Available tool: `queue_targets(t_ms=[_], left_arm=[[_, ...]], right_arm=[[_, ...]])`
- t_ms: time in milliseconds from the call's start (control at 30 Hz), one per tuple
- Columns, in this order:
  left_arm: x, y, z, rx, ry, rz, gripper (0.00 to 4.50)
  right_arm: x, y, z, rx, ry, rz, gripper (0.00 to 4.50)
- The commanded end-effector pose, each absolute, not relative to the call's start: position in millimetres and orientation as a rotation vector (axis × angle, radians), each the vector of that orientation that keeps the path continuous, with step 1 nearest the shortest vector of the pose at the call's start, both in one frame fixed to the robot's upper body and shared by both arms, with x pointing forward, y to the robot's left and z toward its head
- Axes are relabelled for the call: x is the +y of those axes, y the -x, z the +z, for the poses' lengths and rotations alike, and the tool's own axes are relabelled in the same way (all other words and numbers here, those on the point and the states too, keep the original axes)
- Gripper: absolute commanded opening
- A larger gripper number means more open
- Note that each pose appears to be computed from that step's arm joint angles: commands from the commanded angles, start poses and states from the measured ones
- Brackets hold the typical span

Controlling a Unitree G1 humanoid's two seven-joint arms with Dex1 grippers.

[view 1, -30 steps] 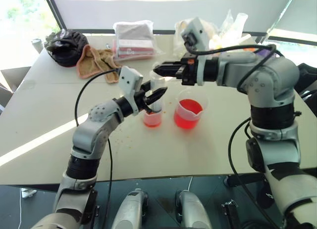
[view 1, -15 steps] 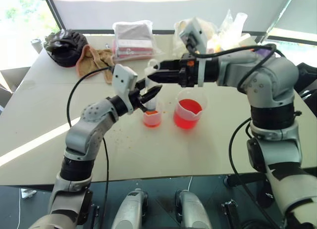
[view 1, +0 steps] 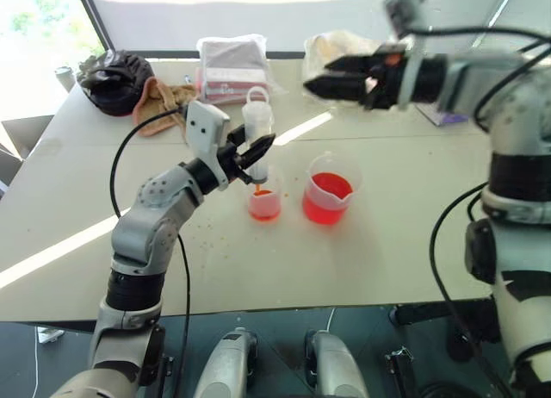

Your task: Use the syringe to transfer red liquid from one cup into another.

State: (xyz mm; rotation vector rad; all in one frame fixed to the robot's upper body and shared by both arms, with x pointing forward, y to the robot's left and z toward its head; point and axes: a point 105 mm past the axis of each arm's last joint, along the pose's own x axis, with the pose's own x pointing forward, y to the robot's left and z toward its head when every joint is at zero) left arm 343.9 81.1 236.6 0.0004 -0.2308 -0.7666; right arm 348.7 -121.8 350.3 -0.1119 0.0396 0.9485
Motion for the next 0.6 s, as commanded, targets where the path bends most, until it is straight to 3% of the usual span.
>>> queue_targets(t_ms=[33, 300, 600], left_arm=[[79.6, -337.3, 255.9, -0.302, 0.002, -0.780, 1.49], [79.9, -337.6, 261.2, -0.298, 0.032, -0.783, 1.49], [91.8, -344.1, 315.1, -0.357, 0.247, -0.742, 1.49]], right_arm=[[-134.2, -327.9, 350.9, 0.001, 0.193, 0.982, 3.87], [-142.9, -289.7, 262.2, 0.278, 0.426, 1.066, 3.87], [-143.2, -291.4, 242.5, 0.290, 0.442, 1.016, 3.87]])
